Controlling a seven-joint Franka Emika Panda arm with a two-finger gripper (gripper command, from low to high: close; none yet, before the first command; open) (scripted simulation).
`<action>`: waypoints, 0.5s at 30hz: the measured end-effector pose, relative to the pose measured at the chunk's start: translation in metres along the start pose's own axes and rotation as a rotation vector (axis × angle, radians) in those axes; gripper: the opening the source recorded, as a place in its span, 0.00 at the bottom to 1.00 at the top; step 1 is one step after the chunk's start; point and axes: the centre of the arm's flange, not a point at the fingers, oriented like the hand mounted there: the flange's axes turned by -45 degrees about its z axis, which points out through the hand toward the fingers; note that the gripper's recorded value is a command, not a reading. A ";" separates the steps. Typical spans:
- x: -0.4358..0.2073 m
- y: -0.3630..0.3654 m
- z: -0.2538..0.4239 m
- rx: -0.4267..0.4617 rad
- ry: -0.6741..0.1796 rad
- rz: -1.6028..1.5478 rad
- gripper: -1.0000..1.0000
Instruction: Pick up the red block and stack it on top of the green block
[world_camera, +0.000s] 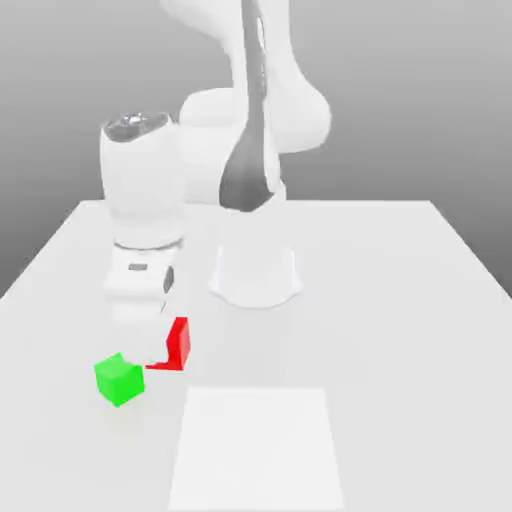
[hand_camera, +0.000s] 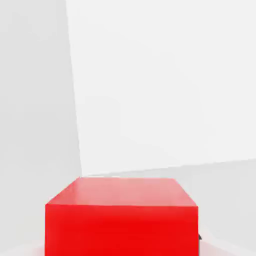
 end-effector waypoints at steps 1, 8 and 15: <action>-0.006 -0.003 -0.001 -0.001 -0.001 -0.015 0.00; -0.047 -0.025 -0.012 -0.003 -0.018 -0.123 0.00; -0.060 -0.033 0.004 -0.004 0.032 -0.180 0.00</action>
